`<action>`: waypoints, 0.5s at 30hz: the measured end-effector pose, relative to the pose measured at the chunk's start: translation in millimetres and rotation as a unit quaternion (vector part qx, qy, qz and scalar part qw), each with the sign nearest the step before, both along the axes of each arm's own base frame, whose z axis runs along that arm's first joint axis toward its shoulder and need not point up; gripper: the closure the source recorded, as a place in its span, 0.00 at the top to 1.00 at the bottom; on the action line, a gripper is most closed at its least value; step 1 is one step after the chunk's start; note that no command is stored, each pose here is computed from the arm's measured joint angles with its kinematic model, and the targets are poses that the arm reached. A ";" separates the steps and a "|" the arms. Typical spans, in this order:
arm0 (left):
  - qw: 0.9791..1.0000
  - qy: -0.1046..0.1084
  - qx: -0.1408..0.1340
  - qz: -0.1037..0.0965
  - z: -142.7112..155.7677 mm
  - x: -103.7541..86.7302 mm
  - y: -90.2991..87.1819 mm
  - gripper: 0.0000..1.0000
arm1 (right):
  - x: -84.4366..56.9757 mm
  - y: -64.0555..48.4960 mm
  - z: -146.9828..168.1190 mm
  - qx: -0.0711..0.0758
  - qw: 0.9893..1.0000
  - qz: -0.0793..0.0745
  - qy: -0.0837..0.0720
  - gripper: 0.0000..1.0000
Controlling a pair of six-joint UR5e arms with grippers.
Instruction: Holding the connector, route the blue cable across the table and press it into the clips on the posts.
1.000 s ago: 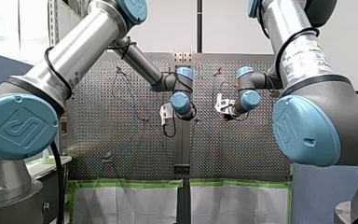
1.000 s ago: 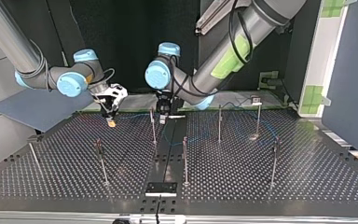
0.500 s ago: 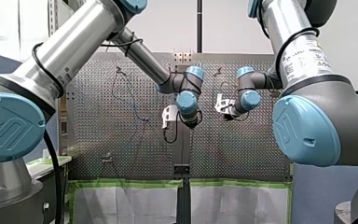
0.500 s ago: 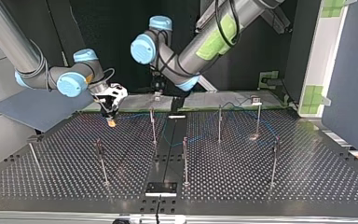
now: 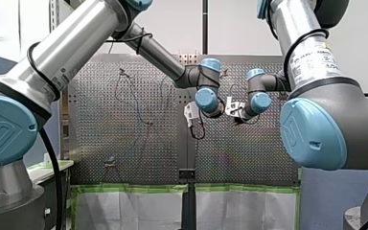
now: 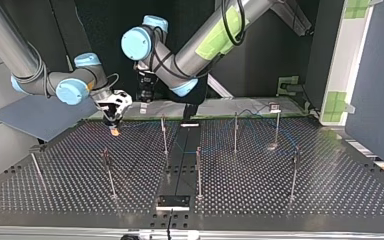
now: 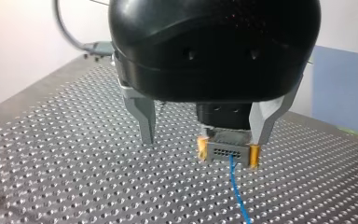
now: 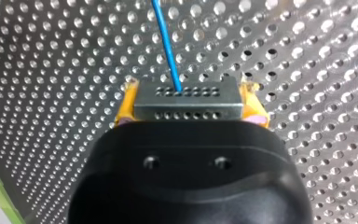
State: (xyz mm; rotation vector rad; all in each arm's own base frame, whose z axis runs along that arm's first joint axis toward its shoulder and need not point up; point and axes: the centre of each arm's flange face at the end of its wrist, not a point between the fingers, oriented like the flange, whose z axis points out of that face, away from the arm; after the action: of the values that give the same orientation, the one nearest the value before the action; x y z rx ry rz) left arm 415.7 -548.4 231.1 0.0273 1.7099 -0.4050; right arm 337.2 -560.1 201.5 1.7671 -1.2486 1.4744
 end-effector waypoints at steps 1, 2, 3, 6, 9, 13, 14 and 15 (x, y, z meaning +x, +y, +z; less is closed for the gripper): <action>1.000 0.002 -0.005 0.001 -1.1 4.2 -0.7 1.00 | -0.5 -0.3 0.0 0.000 1.000 0.000 0.000 0.00; 1.000 0.004 -0.007 0.003 -2.7 7.2 -0.9 1.00 | -1.2 -0.7 0.0 0.000 1.000 -0.001 0.001 0.00; 1.000 0.006 -0.009 0.005 -4.4 10.3 -0.7 1.00 | -1.6 -0.9 0.0 0.000 1.000 -0.001 0.001 0.00; 1.000 0.017 -0.013 0.014 -11.9 21.3 0.5 1.00 | -2.3 -1.2 -0.1 0.000 1.000 -0.001 0.002 0.00; 0.999 0.027 -0.013 0.018 -21.1 30.8 -0.8 1.00 | -2.5 -0.9 0.3 0.000 1.000 -0.001 0.004 0.00; 0.999 0.035 -0.012 0.017 -33.1 39.0 -7.4 1.00 | -2.9 -0.9 0.1 0.000 1.000 -0.001 0.006 0.00; 0.999 0.037 -0.011 0.017 -35.5 40.2 -8.7 1.00 | -3.1 -1.0 -0.1 0.000 1.000 -0.001 0.006 0.00; 0.999 0.038 -0.011 0.017 -37.9 41.4 -10.1 1.00 | -3.2 -1.1 -0.1 0.000 1.000 -0.001 0.006 0.00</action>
State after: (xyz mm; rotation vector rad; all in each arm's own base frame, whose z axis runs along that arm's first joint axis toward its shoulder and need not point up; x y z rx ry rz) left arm 457.2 -558.5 193.3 -0.0326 1.7790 -0.4034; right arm 334.0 -561.1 201.5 1.7717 -1.2441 1.4606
